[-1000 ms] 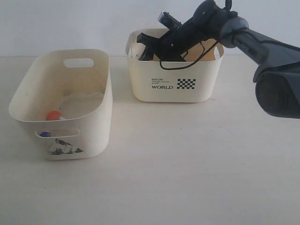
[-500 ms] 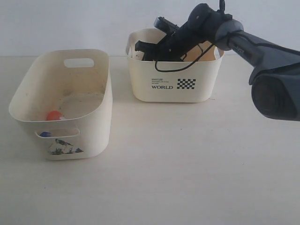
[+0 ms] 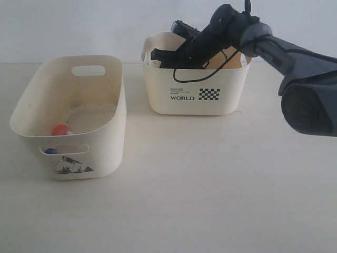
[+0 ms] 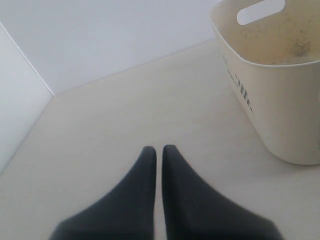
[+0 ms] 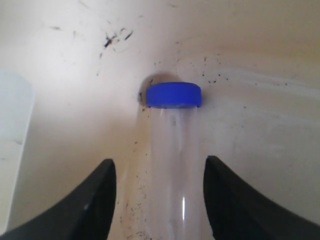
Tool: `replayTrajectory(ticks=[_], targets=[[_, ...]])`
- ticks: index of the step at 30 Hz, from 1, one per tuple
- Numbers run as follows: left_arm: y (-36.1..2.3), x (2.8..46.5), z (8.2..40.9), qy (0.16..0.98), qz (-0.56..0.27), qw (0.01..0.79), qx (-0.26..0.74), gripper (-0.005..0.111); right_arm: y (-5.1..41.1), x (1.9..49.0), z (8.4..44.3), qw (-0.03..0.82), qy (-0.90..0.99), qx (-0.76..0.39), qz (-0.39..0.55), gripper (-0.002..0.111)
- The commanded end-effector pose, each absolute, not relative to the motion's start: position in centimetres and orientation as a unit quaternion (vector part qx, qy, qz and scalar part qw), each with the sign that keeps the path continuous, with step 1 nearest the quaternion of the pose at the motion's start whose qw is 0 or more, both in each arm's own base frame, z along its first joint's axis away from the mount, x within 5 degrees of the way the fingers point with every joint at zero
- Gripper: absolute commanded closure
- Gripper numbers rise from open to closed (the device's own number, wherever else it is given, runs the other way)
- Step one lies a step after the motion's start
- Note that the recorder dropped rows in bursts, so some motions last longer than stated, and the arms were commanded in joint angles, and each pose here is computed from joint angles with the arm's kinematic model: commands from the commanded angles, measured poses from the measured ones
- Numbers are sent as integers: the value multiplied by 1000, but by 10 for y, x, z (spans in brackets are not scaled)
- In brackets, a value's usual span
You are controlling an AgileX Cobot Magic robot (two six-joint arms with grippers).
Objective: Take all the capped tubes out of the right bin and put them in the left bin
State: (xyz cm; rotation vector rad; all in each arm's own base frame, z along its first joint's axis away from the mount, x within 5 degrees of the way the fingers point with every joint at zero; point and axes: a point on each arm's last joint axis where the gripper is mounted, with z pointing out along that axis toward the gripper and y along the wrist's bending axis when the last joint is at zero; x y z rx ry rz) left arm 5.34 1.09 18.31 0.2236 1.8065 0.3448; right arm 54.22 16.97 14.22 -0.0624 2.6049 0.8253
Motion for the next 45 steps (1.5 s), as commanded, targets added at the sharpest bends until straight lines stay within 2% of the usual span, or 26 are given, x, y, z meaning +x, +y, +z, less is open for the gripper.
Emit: replayTrajectory(ticks=[1,8,12,17,29,32,35,39,45], targets=[[11,53,185,778,147,604,93,102,170,542,147,205,932,-31,298,57],[11,53,185,778,147,604,93,102,173,536,147,175,932,-47,315,57],[11,53,185,778,147,604,93,102,180,535,138,160,918,-37,360,57],[11,53,185,778,147,604,93,102,181,536,114,144,925,-29,351,57],[11,53,185,778,147,604,93,102,179,537,113,152,927,-36,340,58],[11,53,185,778,147,604,93,102,179,537,113,152,927,-36,340,78],[11,53,185,778,147,604,93,102,180,537,114,154,927,-40,340,108],[11,53,185,778,147,604,93,102,178,539,130,169,926,-62,331,108],[11,53,185,778,147,604,93,102,163,544,176,228,936,-72,258,109]])
